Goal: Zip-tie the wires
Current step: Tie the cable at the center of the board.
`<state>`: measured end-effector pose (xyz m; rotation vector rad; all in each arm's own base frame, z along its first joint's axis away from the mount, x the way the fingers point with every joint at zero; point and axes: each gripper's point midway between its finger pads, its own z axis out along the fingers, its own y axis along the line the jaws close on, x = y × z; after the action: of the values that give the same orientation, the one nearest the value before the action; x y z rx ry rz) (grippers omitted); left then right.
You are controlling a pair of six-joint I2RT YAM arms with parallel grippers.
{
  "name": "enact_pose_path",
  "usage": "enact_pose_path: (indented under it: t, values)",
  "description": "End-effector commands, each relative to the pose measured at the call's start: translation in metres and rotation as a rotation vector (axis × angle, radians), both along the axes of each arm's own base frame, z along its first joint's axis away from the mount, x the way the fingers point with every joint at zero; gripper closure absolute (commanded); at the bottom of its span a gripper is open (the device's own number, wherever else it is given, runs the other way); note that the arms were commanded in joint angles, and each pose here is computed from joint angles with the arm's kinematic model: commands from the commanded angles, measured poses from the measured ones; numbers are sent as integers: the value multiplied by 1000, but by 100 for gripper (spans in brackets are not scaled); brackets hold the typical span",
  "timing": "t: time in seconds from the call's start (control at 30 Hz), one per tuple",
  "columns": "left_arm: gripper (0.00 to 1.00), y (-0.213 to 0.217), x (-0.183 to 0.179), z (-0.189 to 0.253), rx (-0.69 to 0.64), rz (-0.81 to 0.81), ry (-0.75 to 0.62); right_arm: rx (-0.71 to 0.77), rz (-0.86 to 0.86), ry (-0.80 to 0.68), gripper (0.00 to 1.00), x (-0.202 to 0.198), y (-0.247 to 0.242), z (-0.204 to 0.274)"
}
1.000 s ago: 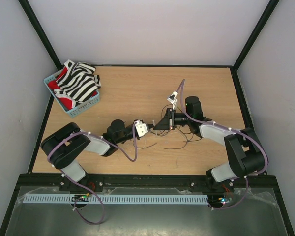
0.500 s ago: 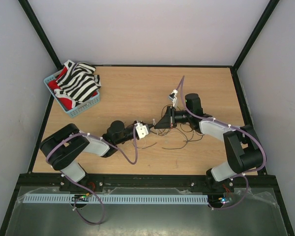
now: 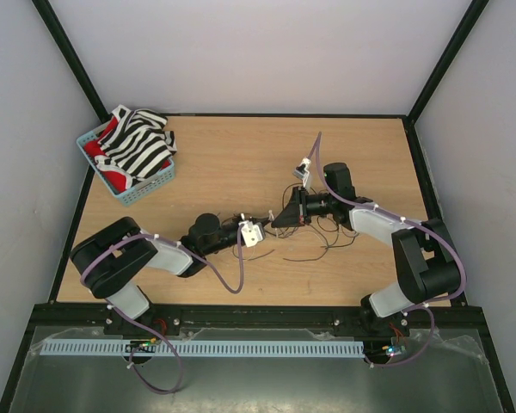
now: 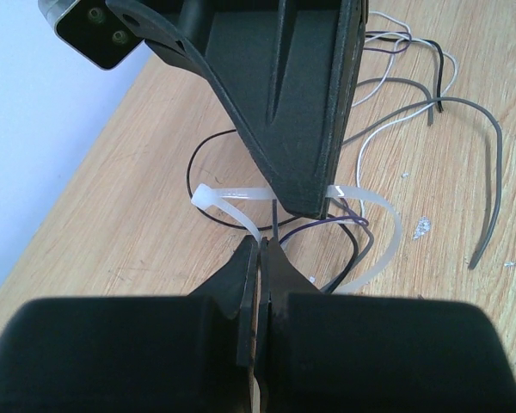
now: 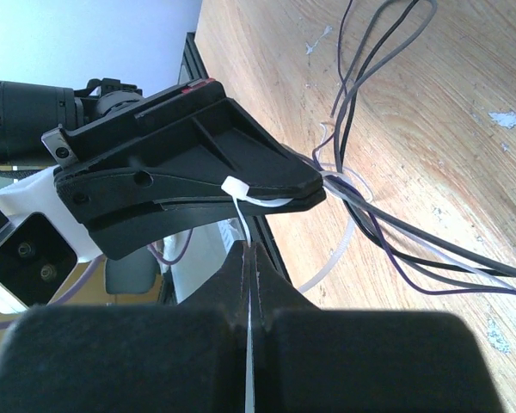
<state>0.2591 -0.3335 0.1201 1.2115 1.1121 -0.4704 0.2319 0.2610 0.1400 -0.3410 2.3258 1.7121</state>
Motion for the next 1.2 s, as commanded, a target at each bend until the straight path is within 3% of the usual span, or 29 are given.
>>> enact_pose_path:
  t: [0.0, 0.43, 1.17]
  values:
    - [100, -4, 0, 7, -15, -3, -42, 24, 11, -2, 100, 2, 1, 14]
    - [100, 0, 10, 11, -48, 53, -8, 39, 3, -35, 100, -6, -3, 16]
    - [100, -1, 13, 33, -88, 48, -106, 189, 18, -131, 100, -15, 0, 31]
